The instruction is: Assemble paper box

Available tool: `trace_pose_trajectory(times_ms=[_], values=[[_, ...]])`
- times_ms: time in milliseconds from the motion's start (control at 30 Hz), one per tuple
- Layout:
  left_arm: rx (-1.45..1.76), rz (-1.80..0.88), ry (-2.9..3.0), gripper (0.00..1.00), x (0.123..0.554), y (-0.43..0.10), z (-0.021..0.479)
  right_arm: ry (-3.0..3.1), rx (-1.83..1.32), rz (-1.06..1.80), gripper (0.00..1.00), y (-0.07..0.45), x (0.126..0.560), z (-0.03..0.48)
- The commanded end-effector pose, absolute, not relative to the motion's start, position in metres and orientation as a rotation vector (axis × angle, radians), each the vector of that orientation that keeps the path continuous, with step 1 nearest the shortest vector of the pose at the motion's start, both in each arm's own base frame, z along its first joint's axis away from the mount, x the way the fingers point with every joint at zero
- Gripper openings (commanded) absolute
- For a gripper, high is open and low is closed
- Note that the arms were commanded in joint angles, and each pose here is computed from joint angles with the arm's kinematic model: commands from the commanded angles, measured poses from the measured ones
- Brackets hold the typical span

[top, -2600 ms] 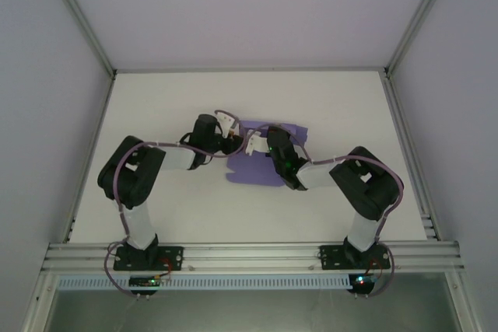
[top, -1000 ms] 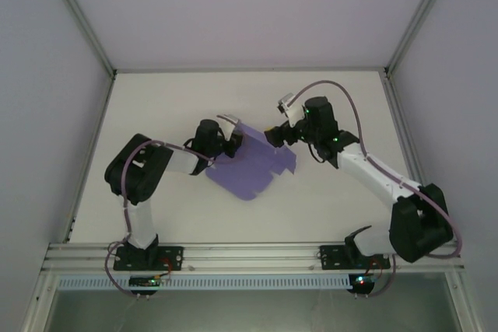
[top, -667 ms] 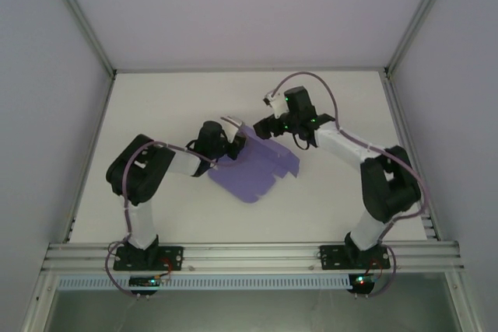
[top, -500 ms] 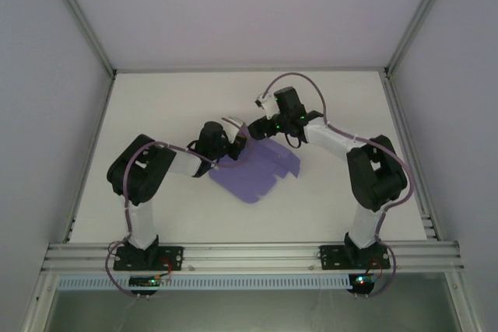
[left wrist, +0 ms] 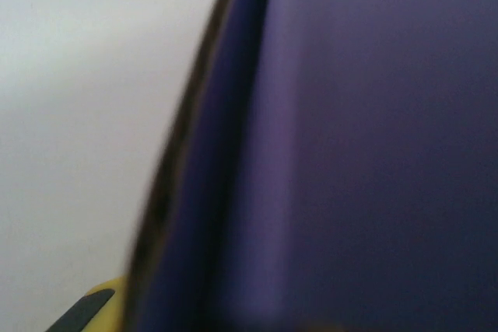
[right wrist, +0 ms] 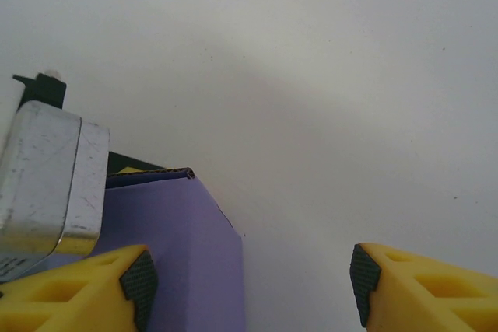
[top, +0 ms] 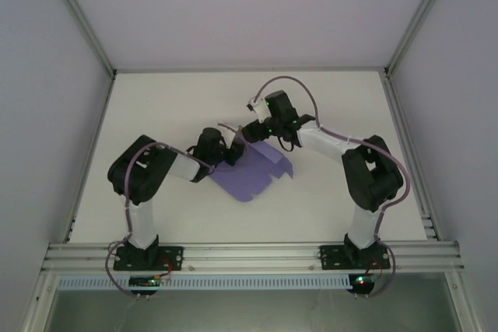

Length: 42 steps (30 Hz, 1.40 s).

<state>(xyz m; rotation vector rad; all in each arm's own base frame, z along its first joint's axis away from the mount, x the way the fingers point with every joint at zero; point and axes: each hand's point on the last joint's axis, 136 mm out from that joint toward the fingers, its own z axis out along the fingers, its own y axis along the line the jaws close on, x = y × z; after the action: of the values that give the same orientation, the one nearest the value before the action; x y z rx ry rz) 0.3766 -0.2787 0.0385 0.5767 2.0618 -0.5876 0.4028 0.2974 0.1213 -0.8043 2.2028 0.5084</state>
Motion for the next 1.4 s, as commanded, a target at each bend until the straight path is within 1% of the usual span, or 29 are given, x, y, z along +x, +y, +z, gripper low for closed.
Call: trace_pose_trajectory(times_ms=[0,133,267,500,533,600,633,667,700,767,867,1000,1067,1233,1333,1367], values=[[0.533,-0.617,1.994,0.26,0.377,-0.28,0.066,2.454,-0.831,0.376,0.7,0.26,0.372,0.049],[0.506,-0.637,1.94,0.27,0.381,-0.274,0.08,2.445,-0.818,0.422,0.69,0.259,0.371,0.054],[0.526,-0.705,1.909,0.27,0.386,-0.282,0.091,2.432,-0.824,0.45,0.69,0.262,0.371,0.059],[0.53,-0.698,1.914,0.26,0.399,-0.29,0.084,2.429,-0.813,0.495,0.69,0.267,0.373,0.062],[0.534,-0.706,1.911,0.24,0.401,-0.292,0.084,2.436,-0.812,0.505,0.69,0.267,0.372,0.061],[0.533,-0.727,1.912,0.17,0.403,-0.296,0.08,2.453,-0.798,0.503,0.7,0.265,0.373,0.058],[0.535,-0.729,1.913,0.12,0.404,-0.297,0.079,2.457,-0.786,0.503,0.69,0.264,0.374,0.058],[0.532,-0.727,1.917,0.04,0.405,-0.298,0.077,2.459,-0.773,0.507,0.69,0.263,0.375,0.059],[0.518,-0.711,1.927,0.0,0.408,-0.296,0.074,2.459,-0.755,0.52,0.69,0.262,0.375,0.06],[0.497,-0.675,1.939,0.0,0.411,-0.291,0.071,2.446,-0.713,0.552,0.7,0.259,0.378,0.068],[0.443,-0.633,1.953,0.0,0.412,-0.28,0.071,2.396,-0.631,0.607,0.75,0.25,0.379,0.089],[0.383,-0.608,1.979,0.0,0.412,-0.268,0.076,2.316,-0.541,0.619,0.79,0.227,0.369,0.125],[0.354,-0.613,2.005,0.0,0.412,-0.263,0.078,2.291,-0.522,0.64,0.79,0.215,0.355,0.14],[0.308,-0.65,2.042,0.0,0.409,-0.257,0.087,2.215,-0.616,0.712,0.79,0.207,0.311,0.159],[0.31,-0.674,2.066,0.0,0.406,-0.259,0.093,2.149,-0.638,0.715,0.78,0.204,0.3,0.163],[0.312,-0.68,2.078,0.0,0.405,-0.26,0.094,2.138,-0.638,0.713,0.76,0.203,0.299,0.163]])
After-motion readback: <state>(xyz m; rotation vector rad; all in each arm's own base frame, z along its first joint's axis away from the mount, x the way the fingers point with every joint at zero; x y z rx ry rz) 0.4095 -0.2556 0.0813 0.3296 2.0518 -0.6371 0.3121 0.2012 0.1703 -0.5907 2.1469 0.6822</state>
